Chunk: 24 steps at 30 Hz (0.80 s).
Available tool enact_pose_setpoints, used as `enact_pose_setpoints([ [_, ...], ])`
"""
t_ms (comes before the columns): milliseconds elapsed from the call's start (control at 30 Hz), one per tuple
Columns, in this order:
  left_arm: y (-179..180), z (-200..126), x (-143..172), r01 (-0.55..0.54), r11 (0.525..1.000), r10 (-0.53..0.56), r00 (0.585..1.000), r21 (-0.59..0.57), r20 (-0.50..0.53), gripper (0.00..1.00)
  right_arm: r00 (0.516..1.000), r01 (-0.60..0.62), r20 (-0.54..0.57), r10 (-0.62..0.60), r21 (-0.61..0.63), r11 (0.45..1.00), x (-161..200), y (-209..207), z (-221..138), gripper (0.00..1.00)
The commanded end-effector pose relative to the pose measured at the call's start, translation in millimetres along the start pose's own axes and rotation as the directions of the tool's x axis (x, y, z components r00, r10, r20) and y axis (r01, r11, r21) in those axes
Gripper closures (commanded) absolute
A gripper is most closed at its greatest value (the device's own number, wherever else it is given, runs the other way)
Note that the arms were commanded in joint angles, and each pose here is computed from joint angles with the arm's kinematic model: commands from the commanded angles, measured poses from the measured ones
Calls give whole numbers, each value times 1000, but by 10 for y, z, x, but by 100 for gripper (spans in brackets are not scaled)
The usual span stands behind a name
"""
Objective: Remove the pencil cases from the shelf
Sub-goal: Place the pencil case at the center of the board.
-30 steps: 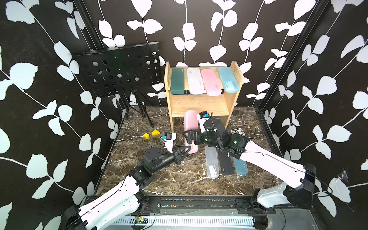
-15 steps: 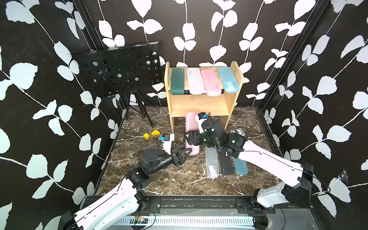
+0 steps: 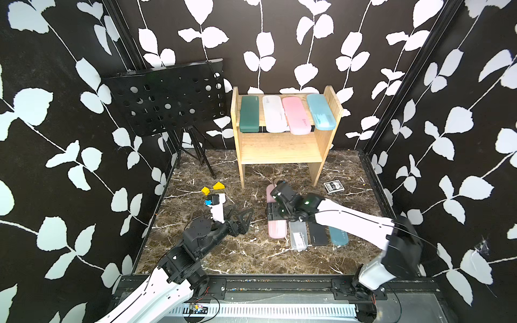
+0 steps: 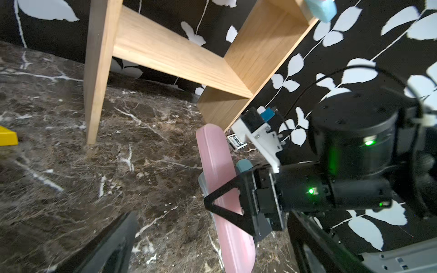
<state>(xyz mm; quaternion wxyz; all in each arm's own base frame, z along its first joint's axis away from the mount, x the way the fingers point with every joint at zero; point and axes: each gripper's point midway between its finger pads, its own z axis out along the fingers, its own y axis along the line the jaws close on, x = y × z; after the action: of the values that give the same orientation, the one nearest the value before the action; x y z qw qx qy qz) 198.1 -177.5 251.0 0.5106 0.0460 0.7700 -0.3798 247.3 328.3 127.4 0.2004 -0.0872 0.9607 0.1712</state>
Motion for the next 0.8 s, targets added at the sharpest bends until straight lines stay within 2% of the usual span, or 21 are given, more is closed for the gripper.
enact_pose_setpoints([
  [0, 109, 9, 87, 2, 999, -3, 1000, -42, -14, 2, 998, -57, -24, 57, 23, 998, 73, -58, 163, 30],
  [433, 161, 62, 215, 20, 999, -22, 999, -41, -36, 1, 989, -72, -115, 89, 141, 987, 371, -333, 664, 26],
  [767, 189, 74, 256, 16, 999, -18, 999, -46, -42, 1, 984, -77, -145, 107, 199, 977, 449, -538, 767, 23],
])
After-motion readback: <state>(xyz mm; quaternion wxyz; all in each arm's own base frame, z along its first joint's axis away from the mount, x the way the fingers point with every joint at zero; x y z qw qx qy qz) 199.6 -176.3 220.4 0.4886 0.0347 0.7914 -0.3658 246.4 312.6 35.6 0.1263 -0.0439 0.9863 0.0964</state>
